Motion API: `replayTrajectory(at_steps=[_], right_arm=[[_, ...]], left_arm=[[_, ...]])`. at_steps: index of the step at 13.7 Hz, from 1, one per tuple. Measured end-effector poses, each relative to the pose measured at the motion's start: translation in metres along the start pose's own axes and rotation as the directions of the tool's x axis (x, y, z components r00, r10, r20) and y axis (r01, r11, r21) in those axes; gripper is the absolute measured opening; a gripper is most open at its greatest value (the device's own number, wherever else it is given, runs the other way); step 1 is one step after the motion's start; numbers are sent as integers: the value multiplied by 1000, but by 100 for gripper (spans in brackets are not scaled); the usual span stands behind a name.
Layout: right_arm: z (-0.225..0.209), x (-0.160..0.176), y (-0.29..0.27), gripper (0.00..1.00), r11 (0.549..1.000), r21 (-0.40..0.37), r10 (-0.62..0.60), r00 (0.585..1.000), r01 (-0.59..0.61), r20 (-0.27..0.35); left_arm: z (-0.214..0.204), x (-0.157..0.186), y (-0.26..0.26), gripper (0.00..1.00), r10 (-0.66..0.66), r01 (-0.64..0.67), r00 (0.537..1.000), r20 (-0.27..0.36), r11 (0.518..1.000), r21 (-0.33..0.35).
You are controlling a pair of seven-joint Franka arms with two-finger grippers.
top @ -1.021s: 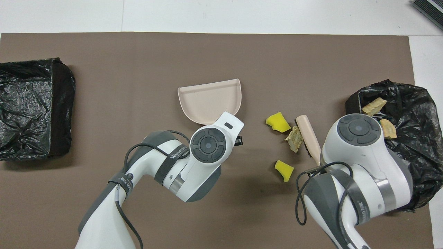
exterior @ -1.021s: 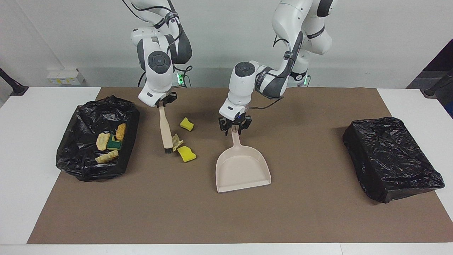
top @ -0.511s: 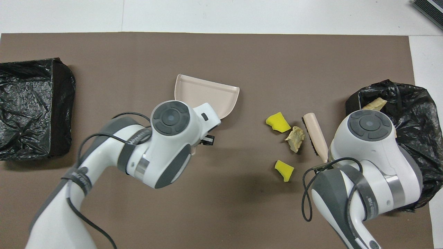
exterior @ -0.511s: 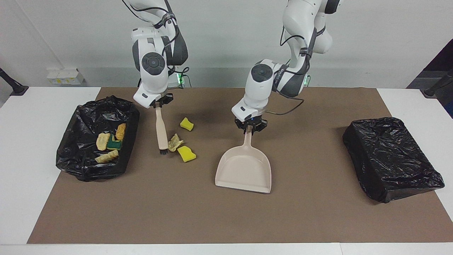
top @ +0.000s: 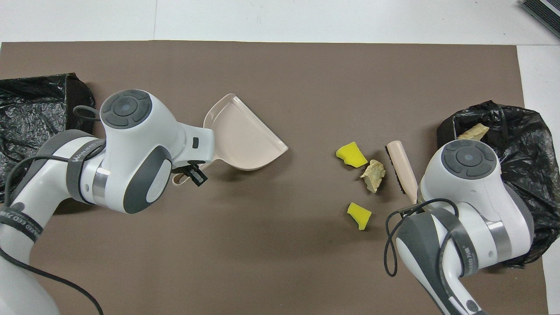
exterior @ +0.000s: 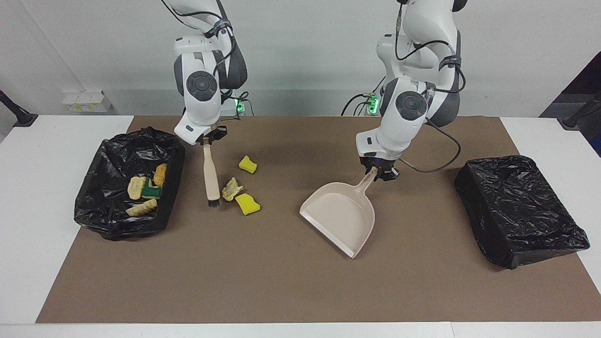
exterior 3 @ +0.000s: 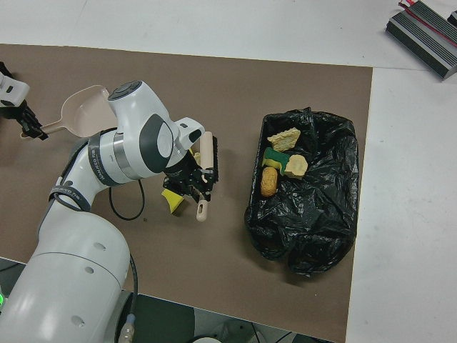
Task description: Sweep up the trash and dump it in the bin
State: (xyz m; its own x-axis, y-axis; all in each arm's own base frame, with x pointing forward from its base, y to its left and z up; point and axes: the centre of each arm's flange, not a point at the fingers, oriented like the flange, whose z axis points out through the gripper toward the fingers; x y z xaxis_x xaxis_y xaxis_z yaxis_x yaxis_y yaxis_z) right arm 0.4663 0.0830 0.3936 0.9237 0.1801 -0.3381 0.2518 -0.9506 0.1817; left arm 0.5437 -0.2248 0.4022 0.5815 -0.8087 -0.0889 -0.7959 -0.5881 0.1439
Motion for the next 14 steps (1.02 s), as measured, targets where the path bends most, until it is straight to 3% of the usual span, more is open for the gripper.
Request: replayTrajectory(at_steps=[2,6,9,14], right_arm=[[5,0,-4,26,1000,-2,-7,1000,7,4],[5,0,-8,26,1000,-4,-14,1000,14,3],[5,0,-8,26,1000,-4,-14,1000,14,3],[5,0,-11,26,1000,13,-13,1000,13,4]], left_arm=[[1,-5,-2,32,143,-142,990,11,990,-17],[8,14,30,32,297,-297,954,45,955,-5],[18,40,83,32,472,-479,874,116,877,39],[31,44,95,32,529,-539,839,128,840,58]])
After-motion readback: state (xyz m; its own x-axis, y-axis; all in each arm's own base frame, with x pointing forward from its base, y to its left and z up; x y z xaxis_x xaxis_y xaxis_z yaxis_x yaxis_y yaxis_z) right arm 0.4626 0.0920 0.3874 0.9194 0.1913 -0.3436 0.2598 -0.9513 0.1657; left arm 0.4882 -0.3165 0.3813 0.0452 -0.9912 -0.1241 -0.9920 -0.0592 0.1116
